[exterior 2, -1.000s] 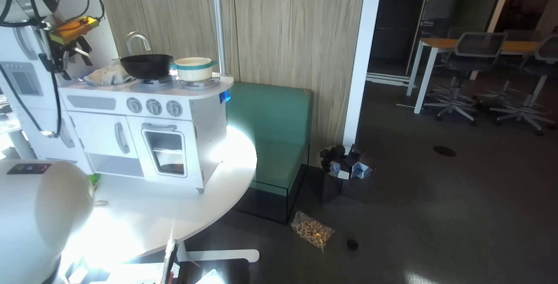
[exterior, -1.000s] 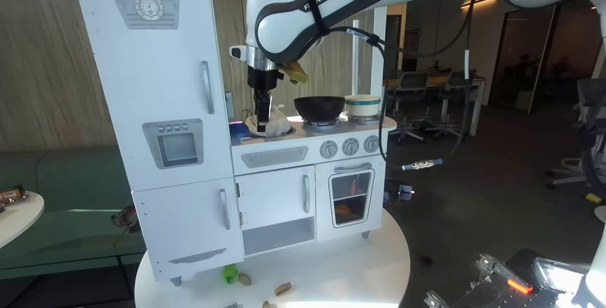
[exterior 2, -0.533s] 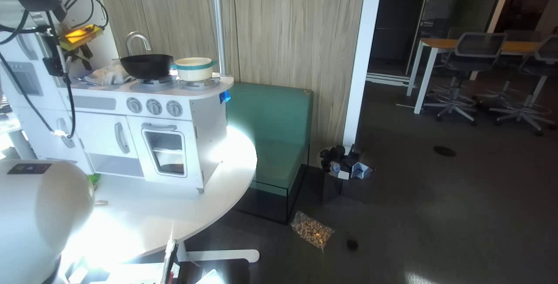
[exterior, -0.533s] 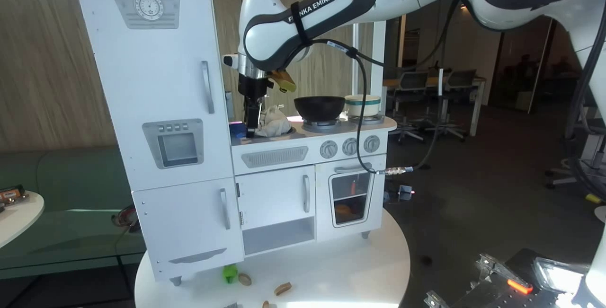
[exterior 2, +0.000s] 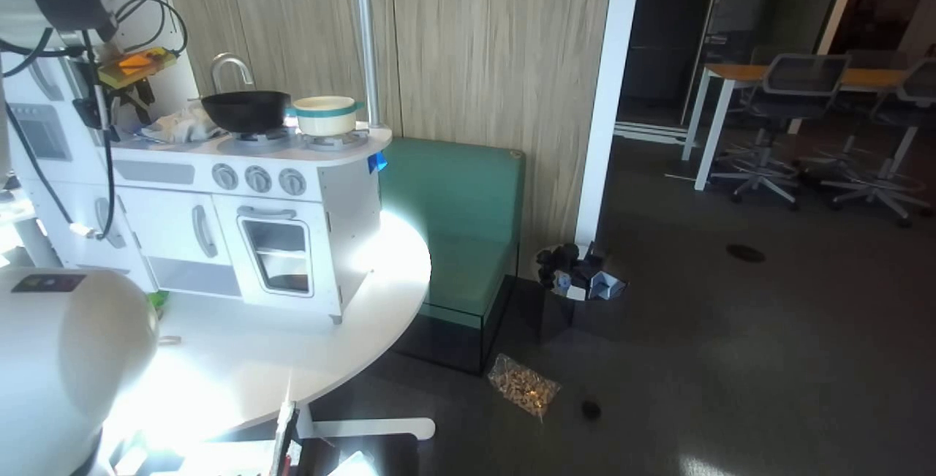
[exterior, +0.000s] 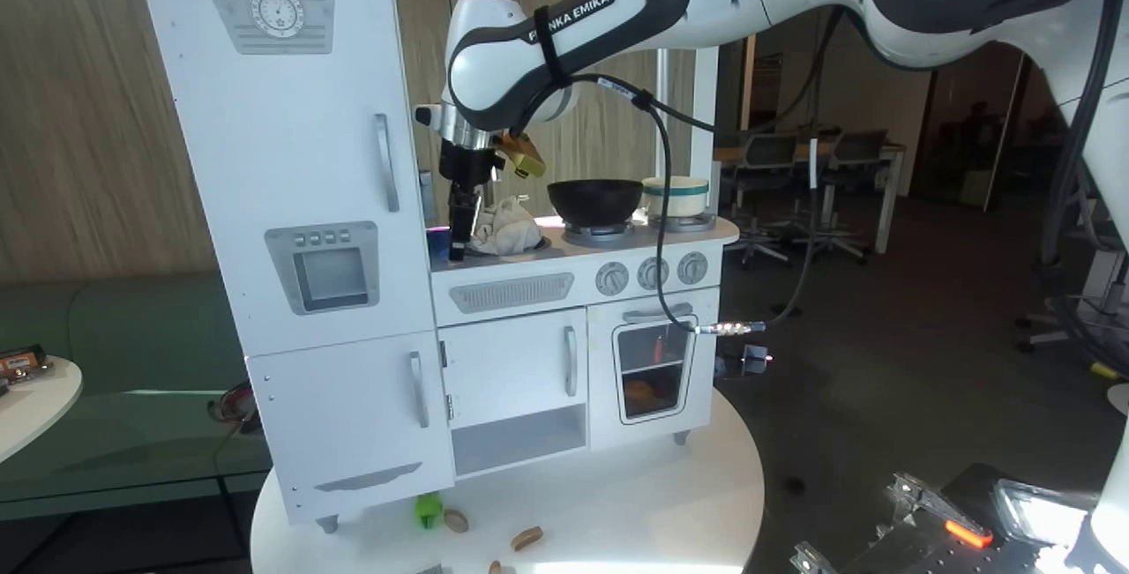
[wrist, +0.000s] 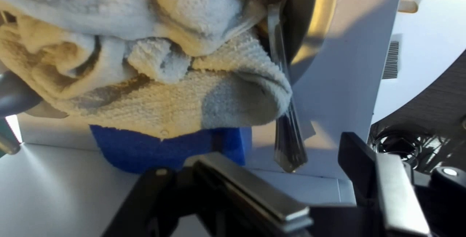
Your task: Pour the contents from the white pot into the black bowl, then use the spoon to stir in the black bowl
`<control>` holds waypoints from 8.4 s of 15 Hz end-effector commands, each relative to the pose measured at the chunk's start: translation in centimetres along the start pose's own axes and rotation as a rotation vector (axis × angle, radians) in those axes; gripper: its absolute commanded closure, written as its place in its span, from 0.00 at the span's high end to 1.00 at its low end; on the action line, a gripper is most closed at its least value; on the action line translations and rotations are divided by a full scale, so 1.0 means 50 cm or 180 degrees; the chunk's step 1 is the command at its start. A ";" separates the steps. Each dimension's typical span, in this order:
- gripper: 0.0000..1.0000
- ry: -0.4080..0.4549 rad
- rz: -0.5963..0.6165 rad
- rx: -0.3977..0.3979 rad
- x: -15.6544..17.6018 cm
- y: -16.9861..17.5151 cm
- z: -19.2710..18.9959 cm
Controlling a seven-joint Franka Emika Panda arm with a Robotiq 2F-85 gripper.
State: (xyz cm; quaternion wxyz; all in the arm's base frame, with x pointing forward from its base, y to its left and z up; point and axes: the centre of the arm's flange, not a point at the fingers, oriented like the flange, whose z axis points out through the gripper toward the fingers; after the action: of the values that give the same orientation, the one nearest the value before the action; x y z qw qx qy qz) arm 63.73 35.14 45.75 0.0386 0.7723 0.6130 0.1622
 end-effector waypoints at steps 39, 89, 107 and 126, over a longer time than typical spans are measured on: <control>0.03 0.2236 0.3233 -0.1602 -0.506 0.091 -0.326; 0.04 0.1810 0.2128 -0.1989 -0.414 0.092 -0.204; 0.04 0.2263 0.1586 -0.1985 -0.318 0.081 -0.241; 0.04 0.2610 0.1298 -0.0182 -0.313 0.059 -0.182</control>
State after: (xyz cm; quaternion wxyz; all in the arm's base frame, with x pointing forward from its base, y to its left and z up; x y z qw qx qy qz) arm 62.24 19.27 52.46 -0.1887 0.7430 0.3872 0.5123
